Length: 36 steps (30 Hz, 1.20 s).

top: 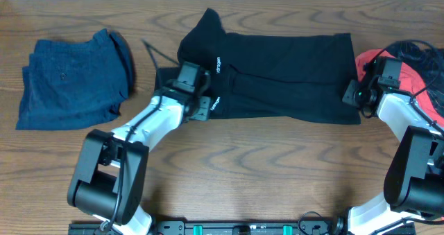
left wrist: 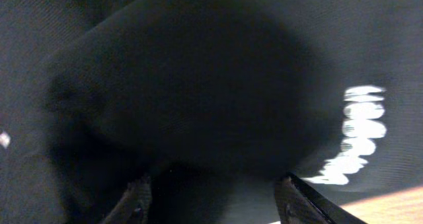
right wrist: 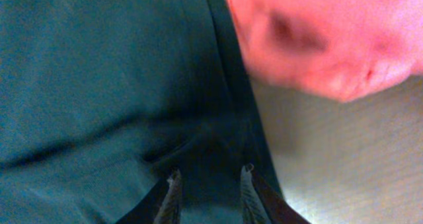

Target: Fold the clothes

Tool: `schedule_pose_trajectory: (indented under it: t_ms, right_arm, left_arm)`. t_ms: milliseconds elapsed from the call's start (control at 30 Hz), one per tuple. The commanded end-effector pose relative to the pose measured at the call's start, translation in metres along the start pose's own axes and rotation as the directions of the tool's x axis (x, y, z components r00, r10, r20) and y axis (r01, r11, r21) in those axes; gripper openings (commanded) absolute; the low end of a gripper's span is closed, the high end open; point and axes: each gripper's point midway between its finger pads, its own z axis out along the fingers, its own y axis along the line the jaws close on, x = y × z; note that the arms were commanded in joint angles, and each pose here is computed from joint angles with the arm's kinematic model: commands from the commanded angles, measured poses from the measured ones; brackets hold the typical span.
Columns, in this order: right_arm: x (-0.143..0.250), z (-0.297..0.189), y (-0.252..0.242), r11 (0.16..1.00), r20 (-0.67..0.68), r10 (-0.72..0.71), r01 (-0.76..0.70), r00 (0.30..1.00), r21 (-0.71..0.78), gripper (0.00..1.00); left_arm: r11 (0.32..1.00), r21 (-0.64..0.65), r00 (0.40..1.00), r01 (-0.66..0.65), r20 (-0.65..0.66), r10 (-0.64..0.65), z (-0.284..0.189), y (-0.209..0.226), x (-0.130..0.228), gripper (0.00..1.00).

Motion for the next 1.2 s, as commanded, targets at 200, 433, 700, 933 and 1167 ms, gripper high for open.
schedule_pose_trajectory:
  t_ms: [200, 433, 700, 933, 1167]
  right_arm:
    - [-0.021, -0.006, 0.007, 1.0, 0.064, -0.021, 0.022, 0.998, -0.018, 0.34]
    - [-0.018, -0.005, 0.007, 0.999, 0.056, -0.047, 0.048, 0.997, -0.016, 0.4]
    - [-0.014, -0.001, 0.01, 0.998, 0.043, -0.054, 0.055, 0.998, -0.021, 0.4]
    - [0.001, 0.019, 0.016, 0.997, -0.007, -0.065, 0.065, 0.998, -0.04, 0.36]
    - [-0.002, 0.019, 0.017, 0.997, 0.004, -0.066, 0.066, 0.998, -0.049, 0.01]
  left_arm:
    - [0.997, -0.031, 0.998, 0.068, -0.009, -0.068, -0.002, 0.022, 0.008, 0.62]
    - [0.997, -0.032, 0.998, 0.067, -0.009, -0.068, -0.002, 0.022, 0.008, 0.61]
    - [0.997, -0.031, 0.998, 0.067, -0.009, -0.068, -0.002, 0.022, 0.008, 0.61]
    - [0.997, -0.031, 0.998, 0.067, -0.009, -0.068, -0.002, 0.022, 0.008, 0.62]
    - [0.997, -0.032, 0.998, 0.067, -0.009, -0.068, -0.002, 0.022, 0.008, 0.61]
